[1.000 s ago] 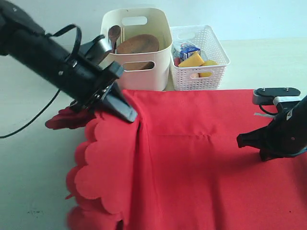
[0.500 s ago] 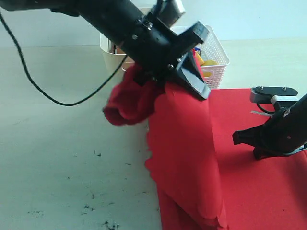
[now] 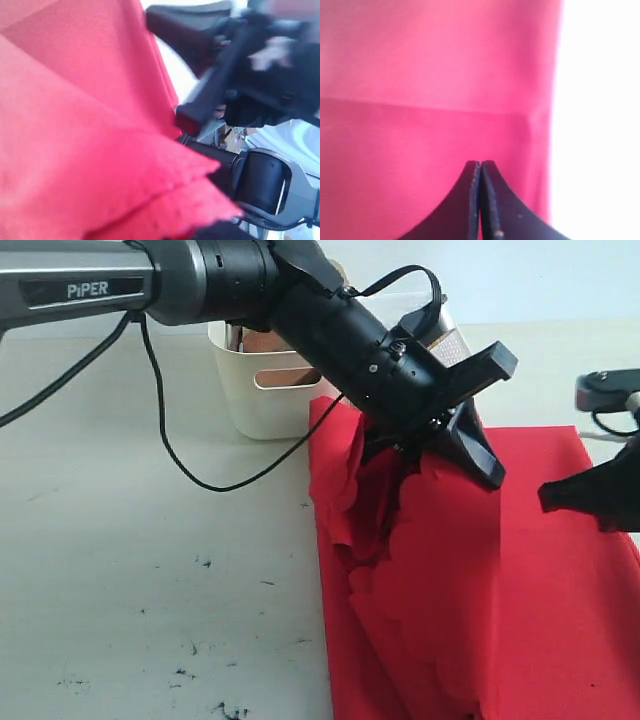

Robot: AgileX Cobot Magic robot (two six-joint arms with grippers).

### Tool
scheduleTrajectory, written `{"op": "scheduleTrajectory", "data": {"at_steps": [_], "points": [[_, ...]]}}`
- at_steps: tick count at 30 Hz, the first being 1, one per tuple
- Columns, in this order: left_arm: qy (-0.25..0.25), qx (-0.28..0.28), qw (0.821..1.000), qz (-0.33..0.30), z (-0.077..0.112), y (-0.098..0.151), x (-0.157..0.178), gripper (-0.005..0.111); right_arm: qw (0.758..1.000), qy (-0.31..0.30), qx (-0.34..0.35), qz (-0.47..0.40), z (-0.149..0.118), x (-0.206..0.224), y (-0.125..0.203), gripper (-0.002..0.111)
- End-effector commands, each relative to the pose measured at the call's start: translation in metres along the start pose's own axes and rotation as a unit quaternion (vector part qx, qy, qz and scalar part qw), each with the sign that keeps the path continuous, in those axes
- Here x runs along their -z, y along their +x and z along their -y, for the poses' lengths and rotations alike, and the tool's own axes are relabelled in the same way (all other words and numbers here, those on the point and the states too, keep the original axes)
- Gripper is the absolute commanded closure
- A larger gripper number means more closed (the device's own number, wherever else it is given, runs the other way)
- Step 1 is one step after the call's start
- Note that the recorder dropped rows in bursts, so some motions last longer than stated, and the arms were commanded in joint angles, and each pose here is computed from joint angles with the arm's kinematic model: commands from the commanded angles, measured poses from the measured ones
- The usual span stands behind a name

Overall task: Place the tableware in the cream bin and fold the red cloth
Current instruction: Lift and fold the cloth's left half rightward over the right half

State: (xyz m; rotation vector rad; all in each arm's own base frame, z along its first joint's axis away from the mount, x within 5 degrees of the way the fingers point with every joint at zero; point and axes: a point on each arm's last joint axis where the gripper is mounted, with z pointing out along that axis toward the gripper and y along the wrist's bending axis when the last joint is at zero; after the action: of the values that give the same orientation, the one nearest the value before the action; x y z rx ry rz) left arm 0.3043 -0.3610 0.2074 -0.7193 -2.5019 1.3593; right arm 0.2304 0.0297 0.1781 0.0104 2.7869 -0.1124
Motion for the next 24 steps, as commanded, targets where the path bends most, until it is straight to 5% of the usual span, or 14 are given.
{"op": "scheduleTrajectory", "data": {"at_steps": [1, 10, 12, 15, 19, 24], "points": [[0.013, 0.019, 1.0, -0.017, 0.003, -0.002, -0.02, 0.107, 0.996, 0.076, 0.001, 0.042, 0.019, 0.03, -0.003, 0.108], [0.027, 0.025, 0.998, -0.057, -0.005, -0.006, -0.081, 0.104, 0.977, 0.176, -0.046, 0.115, 0.046, 0.078, 0.005, 0.108], [0.031, 0.025, 0.999, -0.036, -0.01, -0.013, -0.09, 0.095, 0.974, 0.175, -0.054, 0.13, 0.049, 0.087, 0.008, 0.108], [0.054, 0.01, 0.998, -0.022, -0.007, -0.02, -0.09, 0.067, 0.972, 0.17, -0.066, 0.147, 0.051, 0.098, 0.013, 0.108], [0.07, -0.083, 0.994, -0.011, 0.016, -0.027, -0.071, 0.029, 0.973, 0.157, -0.076, 0.153, 0.051, 0.104, 0.017, 0.108], [0.017, -0.173, 0.984, 0.024, 0.04, -0.034, -0.029, 0.038, 0.974, 0.151, -0.075, 0.154, 0.05, 0.106, 0.019, 0.108]]}}
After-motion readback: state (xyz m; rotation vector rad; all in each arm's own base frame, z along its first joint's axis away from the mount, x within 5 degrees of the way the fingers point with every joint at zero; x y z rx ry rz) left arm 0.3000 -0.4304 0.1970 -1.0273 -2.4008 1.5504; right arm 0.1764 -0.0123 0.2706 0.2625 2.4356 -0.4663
